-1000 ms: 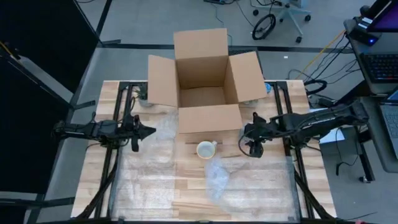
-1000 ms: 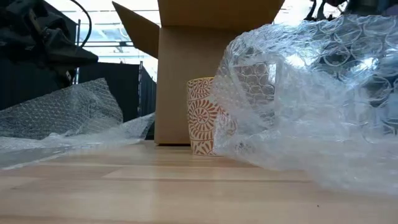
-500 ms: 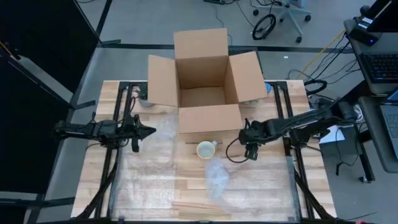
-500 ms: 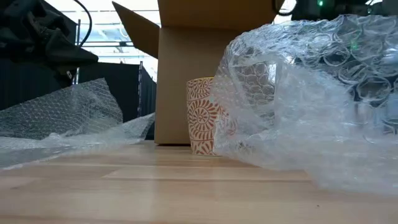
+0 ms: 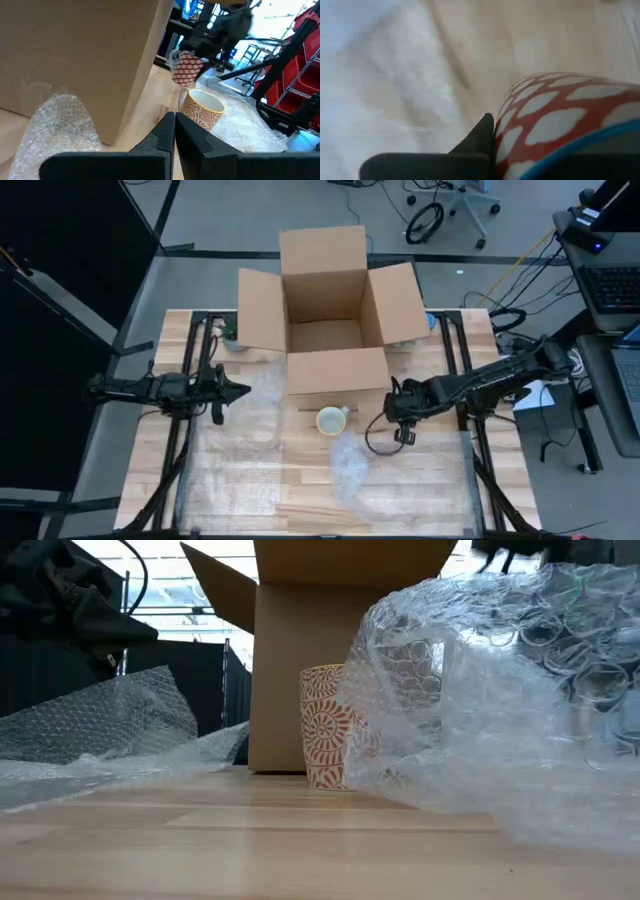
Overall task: Wrap mug
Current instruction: Wrap the red mug with bubble wrap
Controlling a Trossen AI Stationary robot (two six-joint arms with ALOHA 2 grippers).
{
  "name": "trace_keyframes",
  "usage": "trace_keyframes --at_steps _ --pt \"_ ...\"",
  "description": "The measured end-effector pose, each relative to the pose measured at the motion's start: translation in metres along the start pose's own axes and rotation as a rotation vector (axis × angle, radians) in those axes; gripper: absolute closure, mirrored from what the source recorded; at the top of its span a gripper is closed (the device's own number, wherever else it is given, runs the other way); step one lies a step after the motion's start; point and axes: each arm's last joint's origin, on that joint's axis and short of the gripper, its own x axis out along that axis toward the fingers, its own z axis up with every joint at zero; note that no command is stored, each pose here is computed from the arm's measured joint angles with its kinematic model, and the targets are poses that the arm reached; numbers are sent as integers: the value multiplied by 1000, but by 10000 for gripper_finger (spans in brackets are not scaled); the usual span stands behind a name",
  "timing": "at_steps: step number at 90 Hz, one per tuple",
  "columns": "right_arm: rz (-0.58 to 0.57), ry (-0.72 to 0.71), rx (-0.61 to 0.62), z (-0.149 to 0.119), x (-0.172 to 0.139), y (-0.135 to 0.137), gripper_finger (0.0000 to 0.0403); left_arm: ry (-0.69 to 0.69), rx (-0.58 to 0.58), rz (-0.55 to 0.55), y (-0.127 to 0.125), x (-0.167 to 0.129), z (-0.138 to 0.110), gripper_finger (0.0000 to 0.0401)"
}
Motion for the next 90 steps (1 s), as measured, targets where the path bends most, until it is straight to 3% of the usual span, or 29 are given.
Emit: trace_keyframes --at_steps 17,32,47,56,78,90 --pt "87 -83 -6 -9 -18 43 396 -6 -2 -9 -1 0 1 401" --pt "108 -48 -5 -21 -5 76 396 -6 -1 -13 -1 0 1 401" --pt "101 -18 -25 -14 8 110 396 -5 0 -14 -1 0 1 401" --pt "56 61 -28 -10 20 122 396 -2 0 -22 -1 0 1 401" --pt "119 174 5 -2 47 147 395 18 1 -73 -2 0 0 401" --pt "99 187 50 -2 56 149 367 20 9 -77 -3 0 0 401"
